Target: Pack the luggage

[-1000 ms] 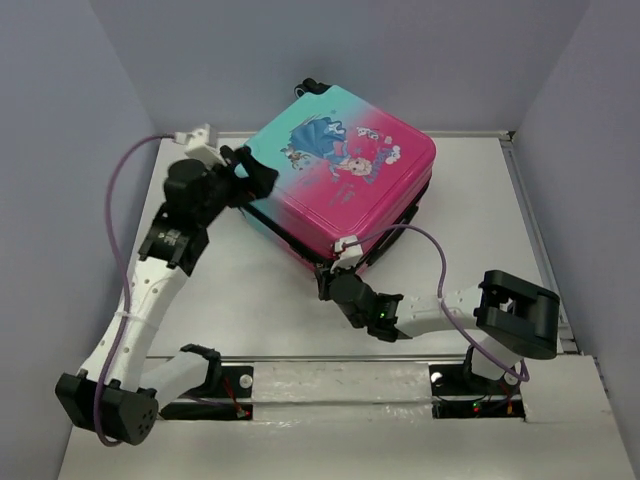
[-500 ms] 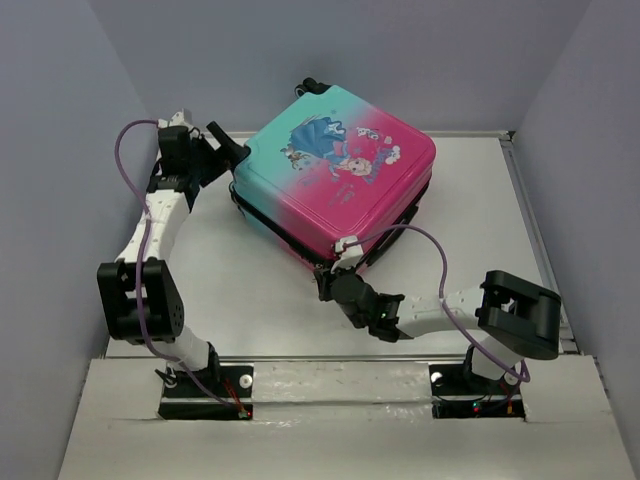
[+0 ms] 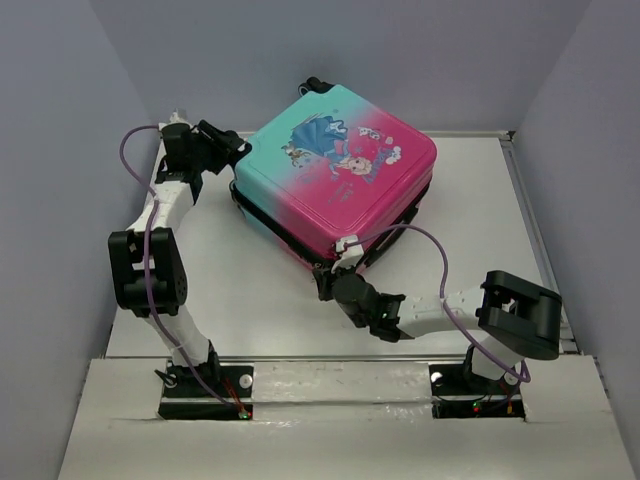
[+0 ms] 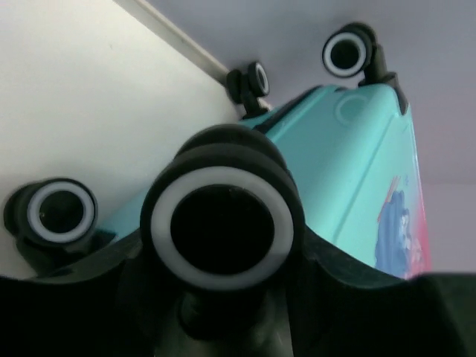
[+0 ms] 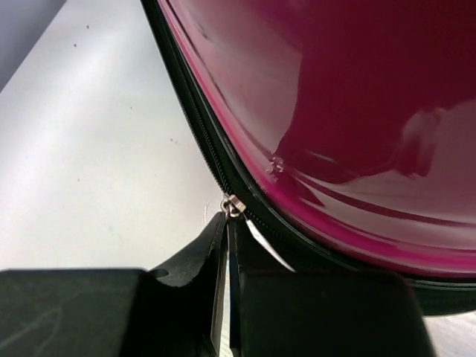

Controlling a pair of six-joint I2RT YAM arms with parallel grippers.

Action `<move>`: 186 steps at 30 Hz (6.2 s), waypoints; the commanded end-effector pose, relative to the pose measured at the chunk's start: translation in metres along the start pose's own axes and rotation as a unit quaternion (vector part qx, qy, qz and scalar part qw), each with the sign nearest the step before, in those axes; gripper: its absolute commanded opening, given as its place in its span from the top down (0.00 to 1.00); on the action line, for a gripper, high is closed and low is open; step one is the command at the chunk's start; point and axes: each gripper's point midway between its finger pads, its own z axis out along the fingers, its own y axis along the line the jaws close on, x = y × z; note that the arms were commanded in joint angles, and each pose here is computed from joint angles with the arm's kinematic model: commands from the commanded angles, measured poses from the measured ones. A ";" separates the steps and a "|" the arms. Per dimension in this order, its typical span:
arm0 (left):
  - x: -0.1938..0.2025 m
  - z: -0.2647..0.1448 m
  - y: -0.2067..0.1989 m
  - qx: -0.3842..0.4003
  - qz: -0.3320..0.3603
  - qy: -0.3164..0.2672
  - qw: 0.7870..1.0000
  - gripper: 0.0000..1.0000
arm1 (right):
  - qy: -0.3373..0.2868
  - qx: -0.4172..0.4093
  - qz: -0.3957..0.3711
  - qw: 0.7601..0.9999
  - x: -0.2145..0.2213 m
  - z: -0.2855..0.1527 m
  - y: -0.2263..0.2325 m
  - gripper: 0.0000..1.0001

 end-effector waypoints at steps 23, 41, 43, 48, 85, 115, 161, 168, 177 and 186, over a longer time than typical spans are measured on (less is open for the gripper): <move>0.111 -0.175 -0.006 0.099 0.024 -0.142 0.985 0.94 | 0.037 -0.080 0.004 0.996 -0.053 -0.018 -0.002 0.93; 0.183 -0.246 -0.038 0.186 0.047 -0.017 0.981 0.94 | 0.075 -0.167 -0.034 0.982 -0.019 0.021 0.035 0.93; 0.196 -0.245 -0.045 0.205 0.041 0.000 0.978 0.94 | 0.053 -0.179 -0.026 0.982 -0.048 0.010 0.017 0.93; 0.226 -0.235 -0.078 0.228 0.040 0.025 0.972 0.94 | 0.040 -0.167 -0.049 0.984 -0.085 0.000 -0.028 0.93; 0.124 -0.232 -0.211 0.154 0.320 -0.011 0.935 0.01 | -0.116 -0.140 0.163 0.970 -0.048 -0.084 -0.042 0.93; 0.093 -0.042 -0.058 0.033 0.474 0.129 0.871 0.01 | -0.078 -0.187 0.110 0.973 -0.044 -0.085 -0.016 0.93; 0.254 -0.182 -0.072 0.208 0.277 0.195 0.917 0.94 | -0.050 -0.092 0.064 0.992 -0.098 -0.038 -0.095 0.93; 0.220 -0.187 -0.100 0.204 0.303 0.136 0.921 0.94 | -0.100 0.017 0.095 0.990 -0.068 -0.031 -0.103 0.93; 0.275 -0.226 -0.148 0.303 0.300 0.226 0.876 0.24 | -0.079 0.003 0.095 0.992 -0.076 -0.043 -0.094 0.93; 0.352 -0.213 -0.174 0.338 0.300 0.315 0.835 0.03 | -0.067 -0.037 0.105 0.992 -0.069 -0.052 -0.084 0.93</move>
